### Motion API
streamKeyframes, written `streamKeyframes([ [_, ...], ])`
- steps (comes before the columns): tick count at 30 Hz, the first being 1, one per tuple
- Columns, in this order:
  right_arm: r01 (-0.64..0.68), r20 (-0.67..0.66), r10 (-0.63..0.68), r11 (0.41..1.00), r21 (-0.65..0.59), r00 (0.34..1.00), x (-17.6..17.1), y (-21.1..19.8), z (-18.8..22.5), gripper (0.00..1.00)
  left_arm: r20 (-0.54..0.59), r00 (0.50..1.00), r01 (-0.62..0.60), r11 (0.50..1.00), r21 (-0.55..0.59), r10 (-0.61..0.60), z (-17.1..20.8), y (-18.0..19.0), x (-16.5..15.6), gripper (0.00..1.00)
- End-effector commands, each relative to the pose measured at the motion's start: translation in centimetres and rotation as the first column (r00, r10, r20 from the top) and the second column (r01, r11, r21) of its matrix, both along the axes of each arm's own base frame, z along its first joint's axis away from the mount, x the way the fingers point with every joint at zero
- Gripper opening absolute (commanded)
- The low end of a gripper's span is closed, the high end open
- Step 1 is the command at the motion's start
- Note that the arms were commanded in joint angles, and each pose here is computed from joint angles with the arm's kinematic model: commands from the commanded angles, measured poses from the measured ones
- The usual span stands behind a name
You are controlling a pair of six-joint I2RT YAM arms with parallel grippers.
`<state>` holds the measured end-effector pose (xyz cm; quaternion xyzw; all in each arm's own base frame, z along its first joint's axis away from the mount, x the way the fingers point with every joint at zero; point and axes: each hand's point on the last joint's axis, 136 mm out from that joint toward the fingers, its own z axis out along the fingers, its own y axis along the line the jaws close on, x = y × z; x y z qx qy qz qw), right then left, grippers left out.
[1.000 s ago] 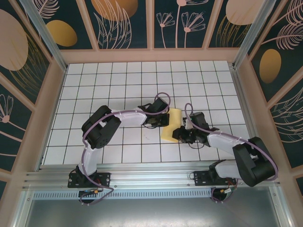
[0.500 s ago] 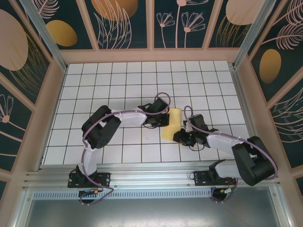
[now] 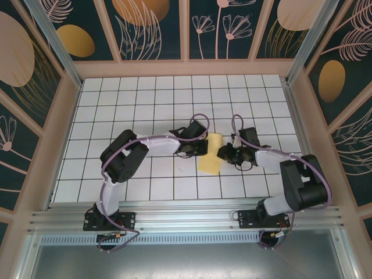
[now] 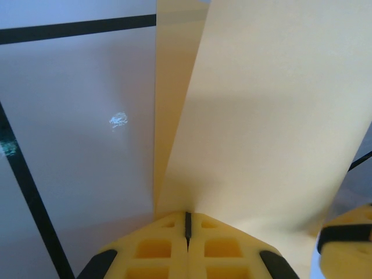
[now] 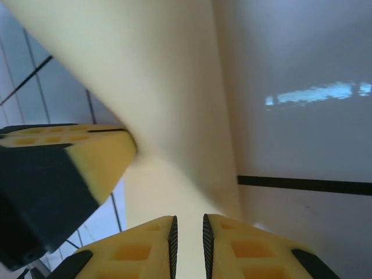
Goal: Fold a paper plane with a square sheet of paper (pick it up from the middle)
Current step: Fold the square sheet of paper in half at the center of the table.
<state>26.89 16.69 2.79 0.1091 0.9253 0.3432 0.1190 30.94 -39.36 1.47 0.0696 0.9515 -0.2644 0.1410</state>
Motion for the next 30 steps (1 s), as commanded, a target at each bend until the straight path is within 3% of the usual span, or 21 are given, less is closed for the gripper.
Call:
streamKeyframes([
  [1,-0.002,0.004,0.002,0.999,-0.038,1.000,0.4,-0.8,-1.2,0.22,-0.072,0.997,0.011,0.991,0.134,-0.002,-3.6,2.8,-2.1,0.00],
  [5,0.001,-0.028,-0.002,0.999,-0.047,1.000,-0.2,-1.1,-1.9,0.22,-0.073,0.997,0.011,0.990,0.140,-0.001,-3.7,3.0,-2.1,0.00],
  [14,-0.018,0.095,0.016,1.000,0.016,0.995,2.9,0.1,2.9,0.23,-0.074,0.997,0.013,0.989,0.146,-0.002,-3.9,3.1,-2.1,0.00],
  [20,-0.014,0.046,0.014,1.000,-0.007,0.999,3.3,-0.1,0.5,0.23,-0.074,0.997,0.015,0.989,0.145,-0.004,-3.8,3.1,-2.2,0.00],
  [26,0.054,-0.026,-0.059,0.988,-0.148,0.998,2.4,-3.0,-3.1,0.23,-0.075,0.997,0.015,0.988,0.154,-0.003,-4.0,3.4,-2.4,0.00],
  [30,0.058,-0.036,-0.064,0.987,-0.147,0.997,2.2,-3.2,-3.6,0.23,-0.074,0.997,0.013,0.987,0.159,-0.001,-4.0,3.7,-2.5,0.00],
])
